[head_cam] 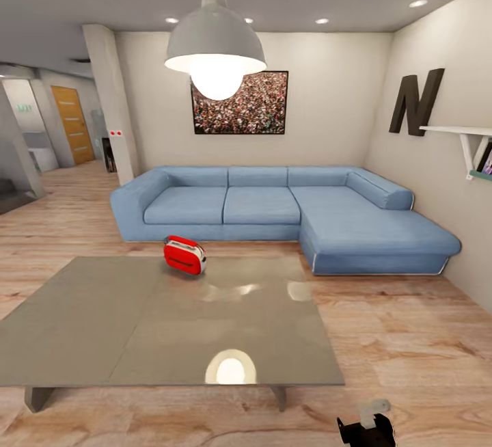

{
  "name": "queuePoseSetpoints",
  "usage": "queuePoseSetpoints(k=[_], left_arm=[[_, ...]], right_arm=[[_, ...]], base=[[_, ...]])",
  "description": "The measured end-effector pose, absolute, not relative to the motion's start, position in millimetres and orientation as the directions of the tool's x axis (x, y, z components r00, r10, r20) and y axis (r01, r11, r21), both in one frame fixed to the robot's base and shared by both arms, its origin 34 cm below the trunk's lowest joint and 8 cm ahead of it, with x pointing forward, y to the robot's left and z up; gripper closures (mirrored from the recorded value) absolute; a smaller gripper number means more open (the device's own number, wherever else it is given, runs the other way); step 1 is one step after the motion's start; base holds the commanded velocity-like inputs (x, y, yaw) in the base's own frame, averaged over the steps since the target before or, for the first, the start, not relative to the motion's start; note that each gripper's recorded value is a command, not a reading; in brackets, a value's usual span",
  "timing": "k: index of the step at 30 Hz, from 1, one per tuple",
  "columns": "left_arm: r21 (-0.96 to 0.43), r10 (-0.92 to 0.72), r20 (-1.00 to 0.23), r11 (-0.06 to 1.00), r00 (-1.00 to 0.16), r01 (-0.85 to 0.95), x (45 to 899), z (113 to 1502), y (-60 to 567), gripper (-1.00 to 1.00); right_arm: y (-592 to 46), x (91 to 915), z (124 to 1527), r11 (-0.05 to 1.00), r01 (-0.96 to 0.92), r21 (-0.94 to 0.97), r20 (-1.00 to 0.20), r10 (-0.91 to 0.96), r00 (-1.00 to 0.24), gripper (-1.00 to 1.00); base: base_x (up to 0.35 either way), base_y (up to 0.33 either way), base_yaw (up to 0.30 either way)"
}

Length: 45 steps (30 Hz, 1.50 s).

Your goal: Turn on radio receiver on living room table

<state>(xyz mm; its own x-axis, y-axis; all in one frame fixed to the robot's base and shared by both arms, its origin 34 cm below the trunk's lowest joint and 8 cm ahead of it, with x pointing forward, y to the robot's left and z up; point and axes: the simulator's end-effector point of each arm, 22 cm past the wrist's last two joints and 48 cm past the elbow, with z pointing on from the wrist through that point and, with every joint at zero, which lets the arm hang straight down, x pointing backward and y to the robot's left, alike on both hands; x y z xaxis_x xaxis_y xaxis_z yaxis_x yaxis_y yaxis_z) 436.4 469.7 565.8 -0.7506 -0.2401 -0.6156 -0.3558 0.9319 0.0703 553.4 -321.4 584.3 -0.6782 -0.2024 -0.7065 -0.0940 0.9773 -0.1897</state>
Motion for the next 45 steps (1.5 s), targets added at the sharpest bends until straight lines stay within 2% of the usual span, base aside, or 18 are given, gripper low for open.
queuePoseSetpoints(k=[13,27,38,45], left_arm=[[0.067,-0.226,-0.647,0.935,-0.728,-0.349,451.5,579.2,473.1,-1.00],[0.056,-0.111,-0.821,0.961,-0.560,-0.272,543.0,678.1,459.6,-1.00],[0.061,-0.100,-0.864,0.952,-0.493,-0.300,574.0,712.2,465.5,-1.00],[0.059,-0.099,-0.868,0.952,-0.486,-0.301,577.9,715.6,465.4,-1.00]], right_arm=[[-321.4,553.4,584.3,0.977,-0.094,-0.189,-0.707,-0.202,-0.678,-1.00],[-321.5,553.6,584.5,0.978,-0.093,-0.189,-0.708,-0.201,-0.677,-1.00],[-322.0,553.7,584.7,0.978,-0.092,-0.190,-0.707,-0.201,-0.678,-1.00],[-313.0,588.0,621.2,0.978,-0.085,-0.192,-0.774,-0.204,-0.600,-1.00]], base=[[0.145,0.289,0.000],[0.147,0.279,0.000],[0.158,0.251,0.000],[0.165,0.240,0.000]])
